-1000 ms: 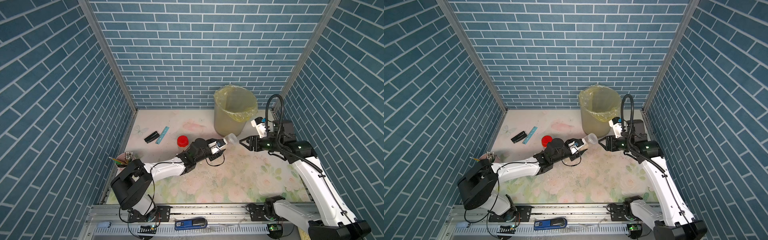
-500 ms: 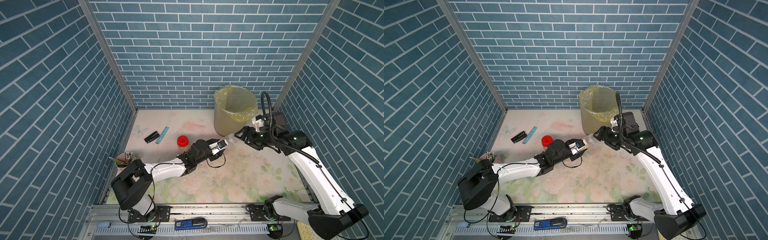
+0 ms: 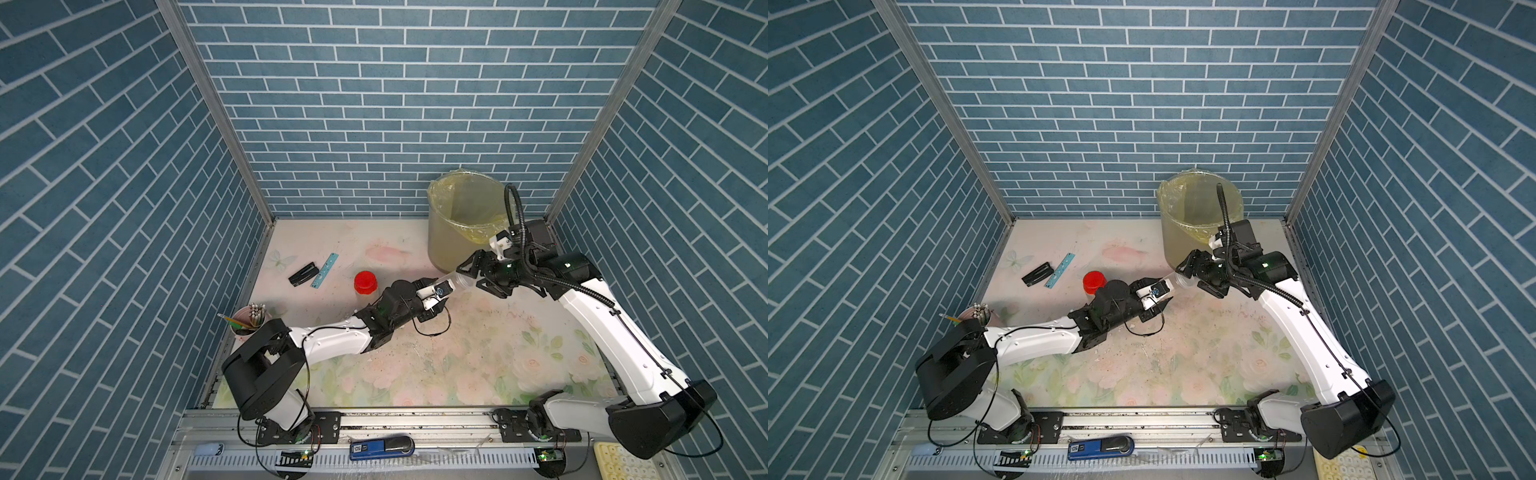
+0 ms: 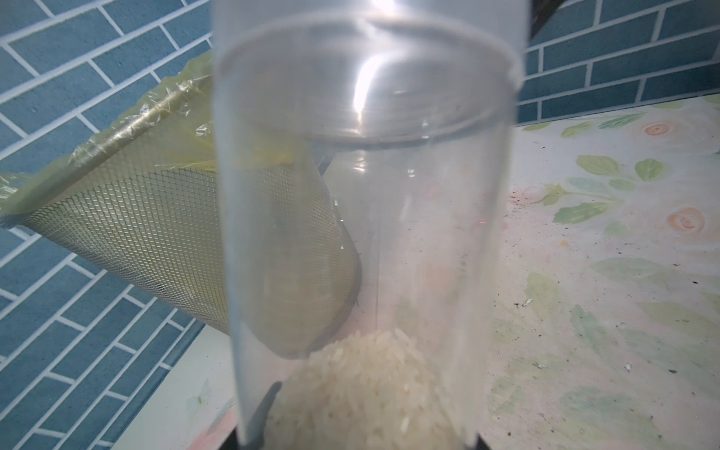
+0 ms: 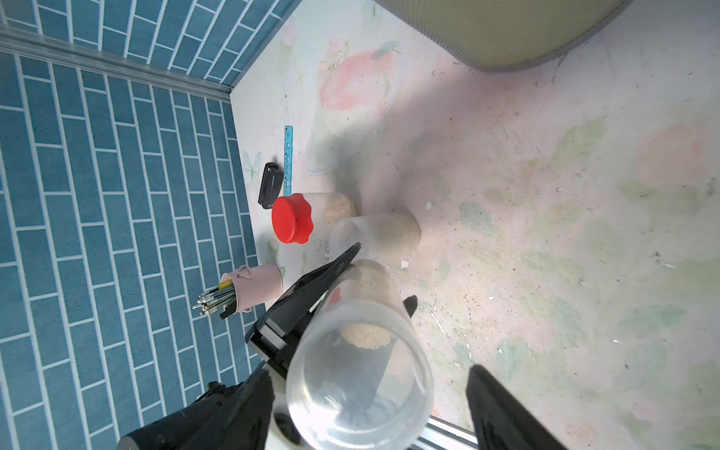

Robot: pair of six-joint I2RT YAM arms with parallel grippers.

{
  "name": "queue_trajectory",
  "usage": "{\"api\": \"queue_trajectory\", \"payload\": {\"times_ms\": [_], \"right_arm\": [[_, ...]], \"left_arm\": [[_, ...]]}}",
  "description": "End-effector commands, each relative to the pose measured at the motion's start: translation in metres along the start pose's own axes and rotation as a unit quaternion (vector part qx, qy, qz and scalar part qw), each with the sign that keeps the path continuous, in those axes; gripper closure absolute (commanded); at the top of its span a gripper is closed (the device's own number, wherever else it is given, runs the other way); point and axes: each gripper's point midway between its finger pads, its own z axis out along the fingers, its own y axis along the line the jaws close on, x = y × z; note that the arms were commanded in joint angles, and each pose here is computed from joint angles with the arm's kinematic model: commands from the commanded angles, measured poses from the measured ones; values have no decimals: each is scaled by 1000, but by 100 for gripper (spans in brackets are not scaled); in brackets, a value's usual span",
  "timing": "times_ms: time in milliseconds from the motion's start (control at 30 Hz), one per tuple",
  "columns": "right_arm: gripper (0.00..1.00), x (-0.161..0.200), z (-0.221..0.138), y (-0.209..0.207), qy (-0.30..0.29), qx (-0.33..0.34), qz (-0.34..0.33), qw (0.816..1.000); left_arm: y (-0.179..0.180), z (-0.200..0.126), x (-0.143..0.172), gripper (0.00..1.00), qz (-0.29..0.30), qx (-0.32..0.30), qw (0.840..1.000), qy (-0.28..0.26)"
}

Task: Empty moldy rice from jars
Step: Unscrew the lid from the jar.

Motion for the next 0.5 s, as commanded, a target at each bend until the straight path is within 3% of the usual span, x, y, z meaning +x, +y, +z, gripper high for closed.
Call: {"api": "queue_trajectory", "payload": {"times_ms": [0, 200, 400, 467], "right_arm": [[21, 2, 0, 13, 10, -14, -2, 1000], [26, 5, 1, 8, 13, 4, -14, 1000], [44, 7, 1, 1, 12, 15, -34, 999], [47, 10, 5, -1, 26, 16, -45, 999]], "left_arm": [[3, -2, -11, 72, 4, -10, 1000, -22], [3, -3, -12, 72, 5, -10, 1000, -23], [3, -3, -12, 72, 3, -9, 1000, -22], [3, -5, -13, 72, 1, -8, 1000, -26]]}}
